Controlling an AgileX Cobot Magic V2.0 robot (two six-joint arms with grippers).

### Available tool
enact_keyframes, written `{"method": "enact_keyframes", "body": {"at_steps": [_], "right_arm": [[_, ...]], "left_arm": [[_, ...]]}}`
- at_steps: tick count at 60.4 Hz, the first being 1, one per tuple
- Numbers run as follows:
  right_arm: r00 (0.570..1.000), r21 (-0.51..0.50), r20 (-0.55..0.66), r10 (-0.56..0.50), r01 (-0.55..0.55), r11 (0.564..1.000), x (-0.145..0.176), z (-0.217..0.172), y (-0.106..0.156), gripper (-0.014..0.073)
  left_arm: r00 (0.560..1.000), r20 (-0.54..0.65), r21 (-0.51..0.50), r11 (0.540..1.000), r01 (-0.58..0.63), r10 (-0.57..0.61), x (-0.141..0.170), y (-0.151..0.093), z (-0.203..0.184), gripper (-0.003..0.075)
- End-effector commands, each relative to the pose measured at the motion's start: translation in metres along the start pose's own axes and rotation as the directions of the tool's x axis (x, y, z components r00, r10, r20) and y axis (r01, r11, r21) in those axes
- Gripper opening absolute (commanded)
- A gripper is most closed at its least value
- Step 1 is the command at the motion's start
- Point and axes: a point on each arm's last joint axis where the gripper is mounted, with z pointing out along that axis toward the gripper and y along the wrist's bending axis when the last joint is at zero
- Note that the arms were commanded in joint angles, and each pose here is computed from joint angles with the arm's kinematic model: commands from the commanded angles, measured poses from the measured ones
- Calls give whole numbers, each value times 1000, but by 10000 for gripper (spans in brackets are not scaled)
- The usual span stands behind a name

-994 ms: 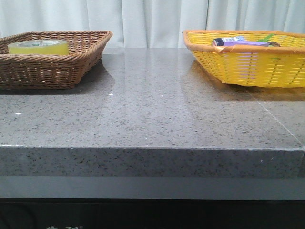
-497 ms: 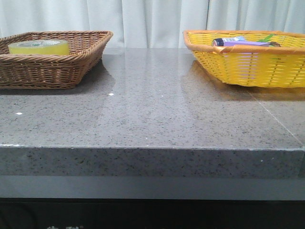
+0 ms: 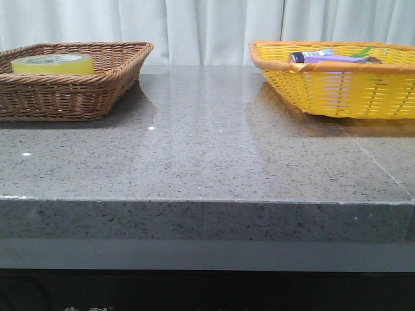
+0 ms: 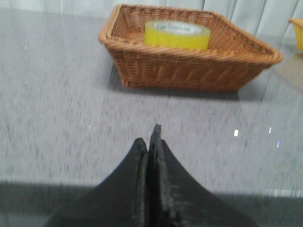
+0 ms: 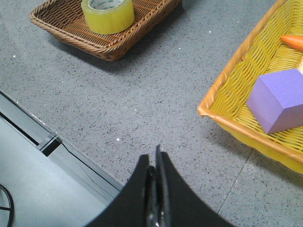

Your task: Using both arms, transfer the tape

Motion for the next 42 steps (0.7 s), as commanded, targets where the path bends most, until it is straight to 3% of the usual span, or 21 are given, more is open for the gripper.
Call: {"method": "enact_keyframes", "body": {"at_steps": [1,20,42], "right_arm": [[995,-1,100,4,-4,1000,-13,-7,1,-70],[995,-1,101,4,-4,1000,-13,-7,1,-70],[995,-1,101,4,-4,1000,-13,-7,1,-70]], "left_arm": [[995,102,-5,1000,12,-11,2,1,1,-20],[993,120,-6,1000,11,-10,-1,2,0,-20],[969,246,17,1000,10,-14,-12,0,-2,-20]]}}
